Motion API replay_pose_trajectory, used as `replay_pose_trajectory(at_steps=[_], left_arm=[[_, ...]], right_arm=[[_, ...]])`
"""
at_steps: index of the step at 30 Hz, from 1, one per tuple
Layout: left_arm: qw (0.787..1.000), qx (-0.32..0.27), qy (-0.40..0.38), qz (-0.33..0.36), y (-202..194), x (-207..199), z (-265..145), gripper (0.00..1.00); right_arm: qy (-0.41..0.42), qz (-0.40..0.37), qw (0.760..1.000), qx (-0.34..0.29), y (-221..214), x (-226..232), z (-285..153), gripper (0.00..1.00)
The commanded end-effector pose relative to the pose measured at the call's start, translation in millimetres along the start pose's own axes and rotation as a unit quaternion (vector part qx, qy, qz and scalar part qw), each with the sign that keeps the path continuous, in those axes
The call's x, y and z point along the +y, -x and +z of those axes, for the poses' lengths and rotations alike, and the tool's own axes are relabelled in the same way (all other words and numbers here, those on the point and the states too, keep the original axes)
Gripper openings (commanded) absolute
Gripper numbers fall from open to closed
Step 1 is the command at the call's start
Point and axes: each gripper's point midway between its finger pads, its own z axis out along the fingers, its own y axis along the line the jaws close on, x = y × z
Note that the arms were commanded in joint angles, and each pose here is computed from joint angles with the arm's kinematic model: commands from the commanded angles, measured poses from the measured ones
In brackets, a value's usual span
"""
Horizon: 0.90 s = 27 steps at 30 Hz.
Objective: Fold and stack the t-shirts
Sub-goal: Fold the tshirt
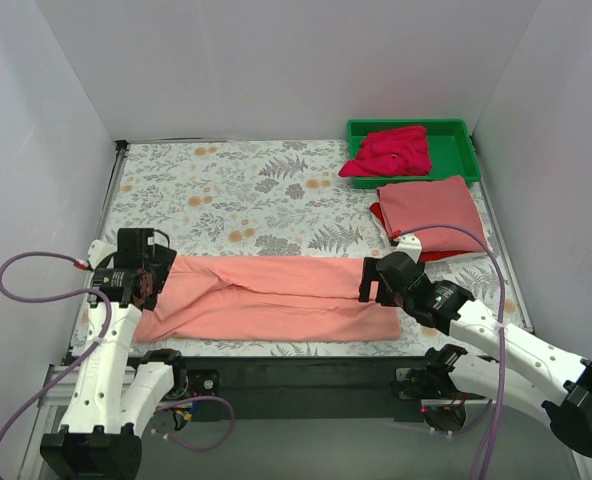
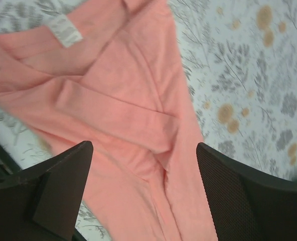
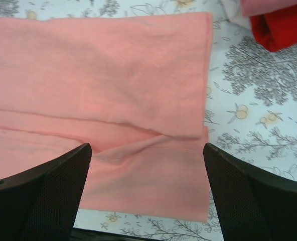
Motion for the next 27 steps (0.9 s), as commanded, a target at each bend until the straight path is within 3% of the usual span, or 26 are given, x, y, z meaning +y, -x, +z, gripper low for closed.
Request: replay_pose_trajectory(at_steps=[1, 3, 7, 16, 27], left_arm=[[0.986, 0.096, -0.122, 0.059, -34, -61, 5, 0.84], [0.977, 0.126, -0.153, 0.08, -47, -80, 12, 0.84], [0.972, 0.17, -0.106, 0.12, -80, -81, 47, 0.85], [0.962, 0.176, -0.069, 0.197, -125, -78, 78, 0.85], [0.948, 0.206, -0.007, 0.241, -156, -14, 75, 0.85]], right_arm=[[0.104, -0.013, 0.994, -0.02, 19, 43, -10, 0.98], [0.143, -0.039, 0.989, -0.013, 17, 58, -10, 0.98], [0.228, -0.073, 0.971, -0.001, 13, 94, -6, 0.98], [0.184, -0.108, 0.975, 0.063, -17, 88, 32, 0.98], [0.159, -0.093, 0.98, 0.075, -37, 68, 37, 0.98]])
